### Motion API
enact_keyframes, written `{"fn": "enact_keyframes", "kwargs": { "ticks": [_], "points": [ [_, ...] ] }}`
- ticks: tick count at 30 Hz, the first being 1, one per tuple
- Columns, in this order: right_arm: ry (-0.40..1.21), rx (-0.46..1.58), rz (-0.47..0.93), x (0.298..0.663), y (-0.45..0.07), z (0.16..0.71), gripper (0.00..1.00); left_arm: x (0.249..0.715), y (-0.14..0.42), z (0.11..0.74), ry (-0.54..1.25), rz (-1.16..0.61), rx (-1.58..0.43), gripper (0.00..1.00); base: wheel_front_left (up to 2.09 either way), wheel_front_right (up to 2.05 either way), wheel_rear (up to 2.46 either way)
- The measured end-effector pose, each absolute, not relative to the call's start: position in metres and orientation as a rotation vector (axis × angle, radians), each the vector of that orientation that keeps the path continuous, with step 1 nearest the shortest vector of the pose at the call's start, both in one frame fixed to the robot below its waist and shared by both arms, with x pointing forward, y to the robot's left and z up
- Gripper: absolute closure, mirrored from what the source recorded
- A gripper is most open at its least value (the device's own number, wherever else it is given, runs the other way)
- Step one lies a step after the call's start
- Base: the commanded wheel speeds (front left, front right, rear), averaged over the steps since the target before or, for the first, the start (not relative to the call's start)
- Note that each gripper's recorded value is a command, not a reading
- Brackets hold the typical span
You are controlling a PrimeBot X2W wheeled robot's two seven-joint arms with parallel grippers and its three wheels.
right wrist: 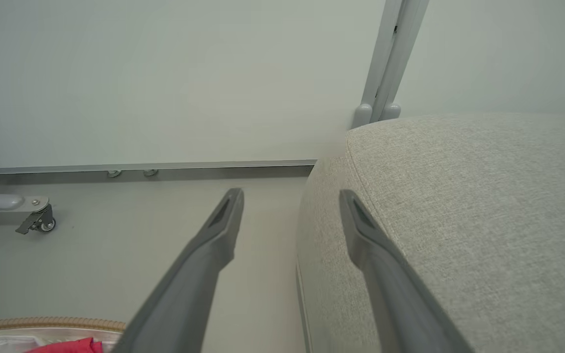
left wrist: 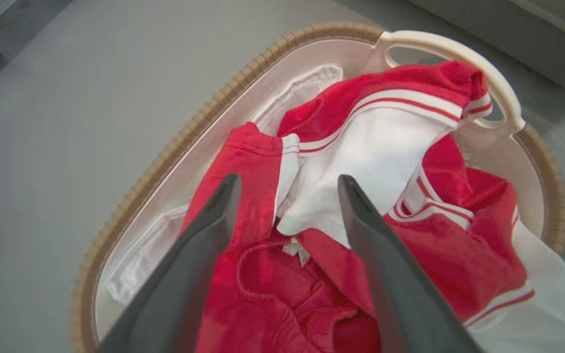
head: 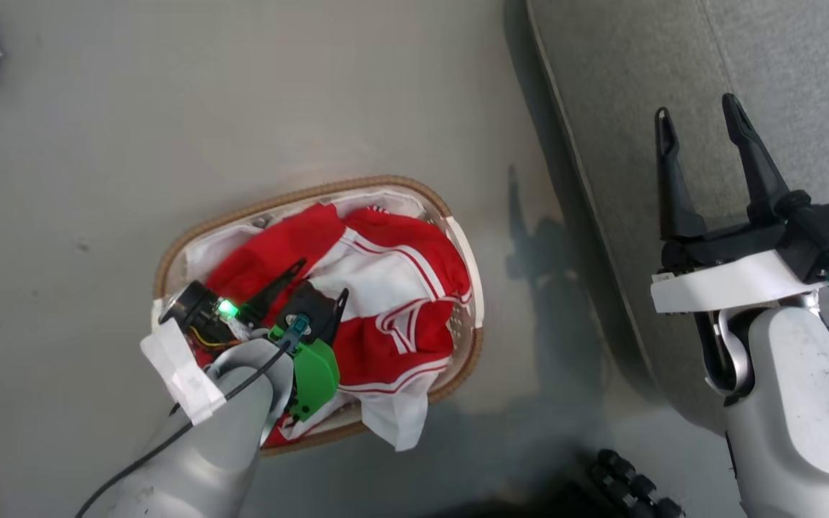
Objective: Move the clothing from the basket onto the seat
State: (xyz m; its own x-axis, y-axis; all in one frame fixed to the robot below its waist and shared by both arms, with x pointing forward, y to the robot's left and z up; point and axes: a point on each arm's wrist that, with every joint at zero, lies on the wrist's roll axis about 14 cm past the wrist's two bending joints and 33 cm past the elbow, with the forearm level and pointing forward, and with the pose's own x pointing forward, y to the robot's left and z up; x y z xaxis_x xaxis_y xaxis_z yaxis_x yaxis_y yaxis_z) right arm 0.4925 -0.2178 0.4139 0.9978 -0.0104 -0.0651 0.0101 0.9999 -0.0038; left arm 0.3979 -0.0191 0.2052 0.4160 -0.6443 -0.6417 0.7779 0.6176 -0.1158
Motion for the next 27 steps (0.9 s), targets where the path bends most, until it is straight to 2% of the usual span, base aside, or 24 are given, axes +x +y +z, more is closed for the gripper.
{"fn": "enact_keyframes", "kwargs": {
  "ticks": [8,17,18,19,20,21,27],
  "points": [
    [0.148,-0.007,-0.021,0.493,-0.225,0.376,0.0,0.378,-0.033,0.153,0.827,-1.003,0.222,0.0,0.0,0.0,0.0],
    [0.195,-0.016,-0.027,0.492,-0.23,0.356,0.0,0.378,-0.044,0.126,0.863,-1.026,0.21,0.0,0.0,0.0,0.0],
    [0.199,-0.017,-0.028,0.491,-0.231,0.354,0.0,0.378,-0.045,0.124,0.869,-1.027,0.208,0.27,0.0,0.0,0.0],
    [0.202,-0.018,-0.03,0.49,-0.232,0.353,0.0,0.377,-0.046,0.123,0.873,-1.029,0.207,0.63,0.0,0.0,0.0],
    [0.205,-0.02,-0.031,0.49,-0.232,0.353,0.0,0.378,-0.047,0.122,0.873,-1.03,0.204,0.77,0.0,0.0,0.0],
    [0.206,-0.02,-0.032,0.49,-0.233,0.353,0.0,0.378,-0.048,0.123,0.871,-1.032,0.202,1.0,0.0,0.0,0.0],
    [0.2,-0.019,-0.029,0.488,-0.231,0.359,0.0,0.376,-0.051,0.137,0.85,-1.028,0.185,1.0,0.0,0.0,0.0]
  ]
}}
